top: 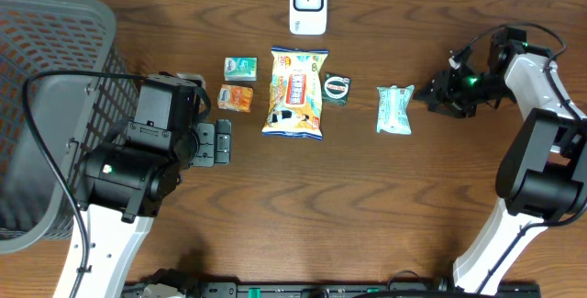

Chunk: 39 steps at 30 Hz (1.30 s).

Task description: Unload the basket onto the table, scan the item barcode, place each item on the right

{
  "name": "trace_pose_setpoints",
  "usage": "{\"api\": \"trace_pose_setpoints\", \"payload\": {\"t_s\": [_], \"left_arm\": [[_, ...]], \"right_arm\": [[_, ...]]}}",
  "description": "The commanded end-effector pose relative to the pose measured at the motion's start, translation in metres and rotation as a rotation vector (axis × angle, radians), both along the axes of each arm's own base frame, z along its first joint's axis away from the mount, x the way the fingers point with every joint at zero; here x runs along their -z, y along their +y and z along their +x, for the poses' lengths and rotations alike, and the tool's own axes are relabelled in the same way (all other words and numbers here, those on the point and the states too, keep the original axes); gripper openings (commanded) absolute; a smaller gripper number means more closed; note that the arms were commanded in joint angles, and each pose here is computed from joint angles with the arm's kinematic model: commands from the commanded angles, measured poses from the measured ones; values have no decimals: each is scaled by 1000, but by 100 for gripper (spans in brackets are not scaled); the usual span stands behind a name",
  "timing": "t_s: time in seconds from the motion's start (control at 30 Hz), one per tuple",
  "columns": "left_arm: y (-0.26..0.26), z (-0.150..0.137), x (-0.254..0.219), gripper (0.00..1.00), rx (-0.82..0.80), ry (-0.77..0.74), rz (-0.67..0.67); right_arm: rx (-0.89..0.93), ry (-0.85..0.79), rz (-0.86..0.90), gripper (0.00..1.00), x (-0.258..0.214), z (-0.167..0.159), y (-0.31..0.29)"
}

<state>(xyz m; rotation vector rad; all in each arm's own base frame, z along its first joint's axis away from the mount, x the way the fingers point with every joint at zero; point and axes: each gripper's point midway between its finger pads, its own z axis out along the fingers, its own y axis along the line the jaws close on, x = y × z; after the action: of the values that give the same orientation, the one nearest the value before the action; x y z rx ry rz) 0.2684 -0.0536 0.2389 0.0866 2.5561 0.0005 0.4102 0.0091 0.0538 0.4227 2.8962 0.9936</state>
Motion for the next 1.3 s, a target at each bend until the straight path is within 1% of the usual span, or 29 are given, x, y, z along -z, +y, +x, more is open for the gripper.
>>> {"api": "trace_pose_setpoints", "payload": {"t_s": [0.0, 0.17, 0.23, 0.3, 0.37, 0.47, 0.57, 0.77, 0.8, 0.83, 1.0, 1.07, 1.1, 1.17, 1.27], "left_arm": [[1, 1, -3, 98, -2, -6, 4], [1, 1, -3, 98, -2, -6, 4], [1, 1, -3, 98, -2, -6, 4], [1, 1, -3, 98, -2, -6, 4], [1, 1, -3, 98, -2, -6, 4], [1, 1, -3, 98, -2, -6, 4], [1, 1, -3, 98, -2, -6, 4], [1, 1, -3, 98, -2, -6, 4], [1, 1, -3, 98, -2, -6, 4], [1, 1, -3, 98, -2, -6, 4], [1, 1, -3, 98, -2, -6, 4], [1, 1, -3, 98, -2, -6, 4], [1, 1, -3, 98, -2, -6, 4], [1, 1, -3, 98, -2, -6, 4], [1, 1, -3, 98, -2, -6, 4]], "right_arm": [[-53, -11, -9, 57, 1, -3, 10], [-94, 38, -101, 64, 21, -15, 16], [-106, 43, -118, 71, 28, -18, 20], [-117, 36, -122, 75, 35, -19, 24], [-118, 28, -124, 75, 40, -19, 25], [-69, 35, -122, 77, 47, -18, 25], [-42, 19, -101, 67, 53, -14, 28], [-44, -15, -20, 61, 58, -17, 40], [-45, -11, -19, 60, 61, -19, 40], [-45, -5, -18, 56, 63, -21, 41], [-45, 20, -14, 27, 74, -35, 43], [-46, 31, -11, 12, 77, -39, 43], [-49, 31, -10, 1, 77, -39, 44], [-65, 14, 8, 1, 75, -39, 47], [-94, -36, 84, 1, 64, -34, 57]]}}
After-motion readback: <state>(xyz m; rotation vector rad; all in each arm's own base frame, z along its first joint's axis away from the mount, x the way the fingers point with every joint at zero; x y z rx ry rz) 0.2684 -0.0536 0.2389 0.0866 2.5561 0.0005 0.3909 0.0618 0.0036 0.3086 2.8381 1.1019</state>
